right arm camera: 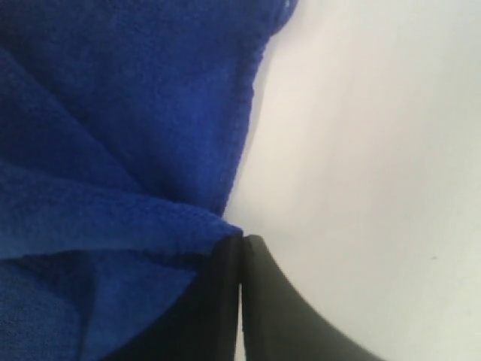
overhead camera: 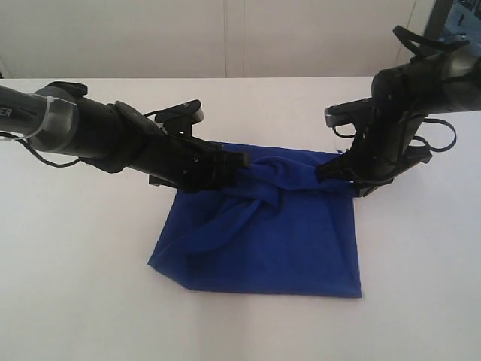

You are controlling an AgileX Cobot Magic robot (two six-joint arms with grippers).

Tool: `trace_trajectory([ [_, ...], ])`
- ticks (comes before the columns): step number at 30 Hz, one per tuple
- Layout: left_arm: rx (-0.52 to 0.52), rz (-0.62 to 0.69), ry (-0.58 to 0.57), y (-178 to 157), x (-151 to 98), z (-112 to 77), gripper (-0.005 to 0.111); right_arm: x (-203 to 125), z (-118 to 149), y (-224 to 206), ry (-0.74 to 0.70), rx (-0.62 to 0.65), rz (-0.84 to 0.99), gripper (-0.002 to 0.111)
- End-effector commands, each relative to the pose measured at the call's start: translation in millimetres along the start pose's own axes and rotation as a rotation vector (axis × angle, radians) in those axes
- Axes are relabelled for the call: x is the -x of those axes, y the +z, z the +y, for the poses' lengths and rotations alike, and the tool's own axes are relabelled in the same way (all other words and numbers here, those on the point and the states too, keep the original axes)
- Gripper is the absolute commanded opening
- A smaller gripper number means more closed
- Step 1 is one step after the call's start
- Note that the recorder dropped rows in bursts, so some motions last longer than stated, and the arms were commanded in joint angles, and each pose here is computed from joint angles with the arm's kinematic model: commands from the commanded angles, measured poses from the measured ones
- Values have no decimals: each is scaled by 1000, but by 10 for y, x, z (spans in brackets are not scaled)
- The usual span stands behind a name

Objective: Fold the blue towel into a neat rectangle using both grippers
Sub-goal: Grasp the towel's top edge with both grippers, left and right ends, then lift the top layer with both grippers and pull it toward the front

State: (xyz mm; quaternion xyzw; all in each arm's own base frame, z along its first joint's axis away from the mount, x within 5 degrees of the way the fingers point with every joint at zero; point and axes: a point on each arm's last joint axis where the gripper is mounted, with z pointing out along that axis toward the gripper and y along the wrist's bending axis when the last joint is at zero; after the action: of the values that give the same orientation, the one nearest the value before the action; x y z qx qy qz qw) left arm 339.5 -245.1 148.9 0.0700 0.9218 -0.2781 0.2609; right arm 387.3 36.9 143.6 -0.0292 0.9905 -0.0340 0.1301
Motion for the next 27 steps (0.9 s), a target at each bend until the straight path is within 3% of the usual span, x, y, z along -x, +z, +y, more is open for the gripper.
trace_trajectory([
  [1, -12, -4, -11, -15, 9, -36, 38, -3, -34, 10, 1, -10, -2, 0],
  [13, 11, -19, 8, 11, 12, -3, 38, -3, -33, 10, 3, -9, -2, 0],
  [21, -35, 39, -21, 68, -25, -40, 38, -3, -32, 10, 4, -8, -2, 0],
  [23, -49, 43, -18, 67, -6, -65, 35, -3, -32, 10, 4, -8, -2, 0],
  [27, -50, 41, -18, 67, -1, -68, 13, 5, -31, 10, 4, -7, -11, 0],
])
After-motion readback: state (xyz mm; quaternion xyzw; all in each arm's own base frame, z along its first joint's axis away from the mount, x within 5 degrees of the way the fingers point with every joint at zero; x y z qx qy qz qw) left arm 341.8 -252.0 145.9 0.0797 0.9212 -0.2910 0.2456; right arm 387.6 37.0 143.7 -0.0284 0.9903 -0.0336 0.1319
